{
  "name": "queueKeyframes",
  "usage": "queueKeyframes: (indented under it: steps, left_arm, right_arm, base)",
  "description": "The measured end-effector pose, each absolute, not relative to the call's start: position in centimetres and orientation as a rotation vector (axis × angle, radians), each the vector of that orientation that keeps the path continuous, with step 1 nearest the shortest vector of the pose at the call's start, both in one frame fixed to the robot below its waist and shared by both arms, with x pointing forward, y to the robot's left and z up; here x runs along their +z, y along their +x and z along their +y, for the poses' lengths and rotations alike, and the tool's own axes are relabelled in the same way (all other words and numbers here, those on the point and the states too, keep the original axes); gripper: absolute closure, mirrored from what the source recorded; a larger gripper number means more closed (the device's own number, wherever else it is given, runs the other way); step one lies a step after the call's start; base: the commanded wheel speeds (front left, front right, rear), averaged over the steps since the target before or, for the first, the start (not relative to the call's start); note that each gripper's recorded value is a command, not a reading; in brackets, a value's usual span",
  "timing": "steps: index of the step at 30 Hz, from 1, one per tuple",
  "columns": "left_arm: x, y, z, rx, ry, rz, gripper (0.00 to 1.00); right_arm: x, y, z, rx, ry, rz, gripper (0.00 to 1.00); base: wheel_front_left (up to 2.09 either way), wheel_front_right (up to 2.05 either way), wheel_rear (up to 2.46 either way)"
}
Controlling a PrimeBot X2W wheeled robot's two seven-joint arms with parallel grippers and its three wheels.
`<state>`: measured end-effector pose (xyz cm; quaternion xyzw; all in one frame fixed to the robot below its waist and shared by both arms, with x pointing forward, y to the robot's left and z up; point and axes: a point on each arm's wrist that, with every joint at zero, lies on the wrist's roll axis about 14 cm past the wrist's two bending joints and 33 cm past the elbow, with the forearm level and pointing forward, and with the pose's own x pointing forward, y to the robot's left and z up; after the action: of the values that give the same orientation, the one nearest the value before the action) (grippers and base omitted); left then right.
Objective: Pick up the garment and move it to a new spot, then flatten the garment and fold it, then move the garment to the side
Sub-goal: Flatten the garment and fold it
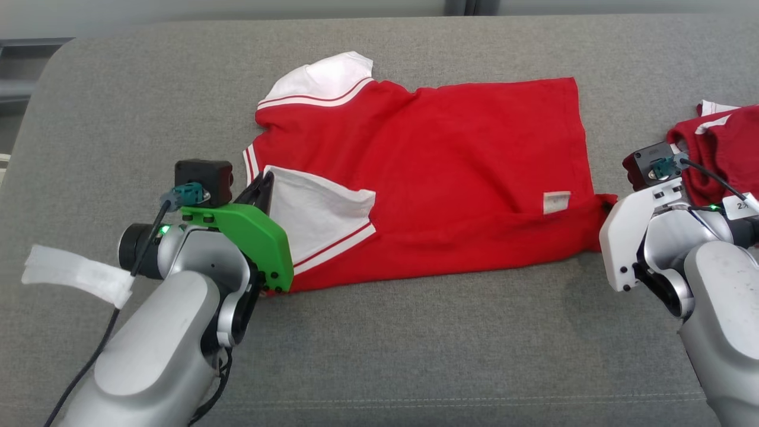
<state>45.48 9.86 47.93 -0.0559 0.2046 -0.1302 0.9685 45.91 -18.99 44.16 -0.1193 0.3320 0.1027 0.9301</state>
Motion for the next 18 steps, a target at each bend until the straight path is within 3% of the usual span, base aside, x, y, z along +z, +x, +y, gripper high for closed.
queueKeyframes:
  steps: [18]
  left_arm:
    - [48.4,50.6,7.7,-0.336,-0.018,0.382,1.0]
  right_arm:
    - [41.1,46.7,-19.8,0.192,-0.267,0.73,1.0]
  base:
    - [0.0,0.0,0.0]
